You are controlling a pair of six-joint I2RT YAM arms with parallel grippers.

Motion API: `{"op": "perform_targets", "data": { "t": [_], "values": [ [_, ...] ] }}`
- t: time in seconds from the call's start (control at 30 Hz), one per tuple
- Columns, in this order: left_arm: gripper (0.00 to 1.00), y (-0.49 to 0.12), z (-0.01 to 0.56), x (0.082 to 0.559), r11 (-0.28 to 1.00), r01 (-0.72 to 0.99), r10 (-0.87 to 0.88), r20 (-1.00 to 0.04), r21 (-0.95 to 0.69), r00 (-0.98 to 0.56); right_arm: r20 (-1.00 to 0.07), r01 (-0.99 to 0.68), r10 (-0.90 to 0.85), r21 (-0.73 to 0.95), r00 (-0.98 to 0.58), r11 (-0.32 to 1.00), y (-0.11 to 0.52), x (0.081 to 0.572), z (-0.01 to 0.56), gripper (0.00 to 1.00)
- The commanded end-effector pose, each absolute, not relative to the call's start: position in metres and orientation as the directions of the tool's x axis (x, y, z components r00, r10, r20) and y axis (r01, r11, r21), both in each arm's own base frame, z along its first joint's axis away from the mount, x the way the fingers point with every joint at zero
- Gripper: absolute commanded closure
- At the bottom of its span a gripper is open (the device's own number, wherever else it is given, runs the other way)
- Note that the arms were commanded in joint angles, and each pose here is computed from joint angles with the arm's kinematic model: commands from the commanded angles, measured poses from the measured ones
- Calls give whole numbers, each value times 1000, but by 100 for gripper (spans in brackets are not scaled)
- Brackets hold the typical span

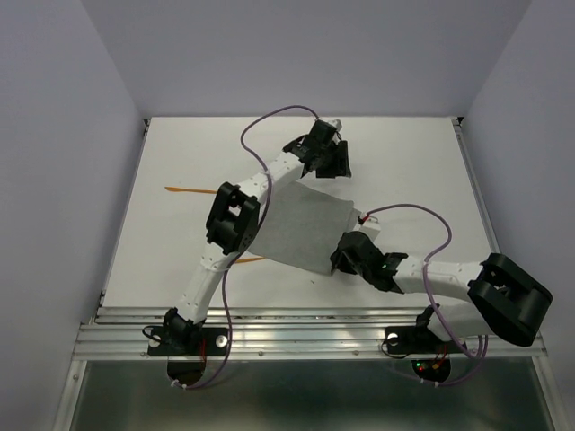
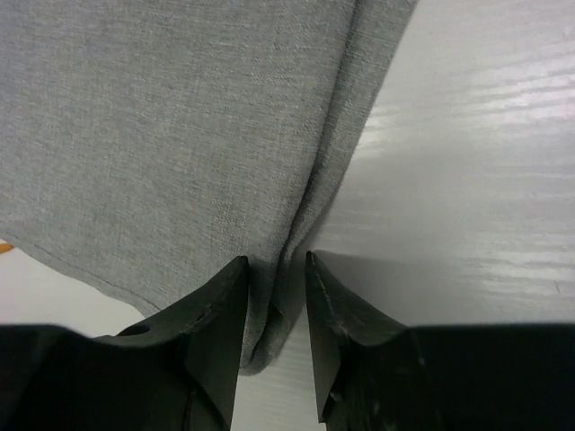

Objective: Fold the napkin into a case and place the utensils inside
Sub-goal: Turn over the upper triangle folded napkin at the center of the board, then smooth out the upper triangle-folded napkin at the center of the board.

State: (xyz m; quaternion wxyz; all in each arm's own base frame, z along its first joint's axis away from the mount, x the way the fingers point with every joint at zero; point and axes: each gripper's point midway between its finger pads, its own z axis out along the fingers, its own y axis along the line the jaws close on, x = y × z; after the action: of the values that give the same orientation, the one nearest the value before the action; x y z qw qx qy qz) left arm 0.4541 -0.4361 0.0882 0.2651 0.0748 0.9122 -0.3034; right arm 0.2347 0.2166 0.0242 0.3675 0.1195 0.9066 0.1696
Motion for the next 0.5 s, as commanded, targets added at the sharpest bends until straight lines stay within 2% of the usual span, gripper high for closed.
{"op": "perform_targets", "data": {
  "t": [0.0,0.1,0.27,0.37,0.4,0.47],
  "values": [
    [36,-443,166,476,754,401,-69,-670,-521,-739,-591,121,301,325,-748,938,190,212,9,59],
    [37,-434,187,475,766,413,-65,-699,-492,-712,-614,139,324,330,-719,934,176,219,25,57],
    [44,-408,215,483,775,409,-90,-725,-482,-683,-659,131,344,351,-669,927,159,240,62,55],
    [57,-392,200,491,790,385,-81,-704,-477,-706,-658,155,365,356,-659,922,150,259,74,55],
    [68,-382,191,495,799,369,-73,-687,-474,-723,-660,126,357,371,-661,920,155,267,85,55],
    [76,-371,174,499,816,343,-63,-660,-466,-748,-651,129,345,356,-676,925,154,278,85,56]
  ]
}}
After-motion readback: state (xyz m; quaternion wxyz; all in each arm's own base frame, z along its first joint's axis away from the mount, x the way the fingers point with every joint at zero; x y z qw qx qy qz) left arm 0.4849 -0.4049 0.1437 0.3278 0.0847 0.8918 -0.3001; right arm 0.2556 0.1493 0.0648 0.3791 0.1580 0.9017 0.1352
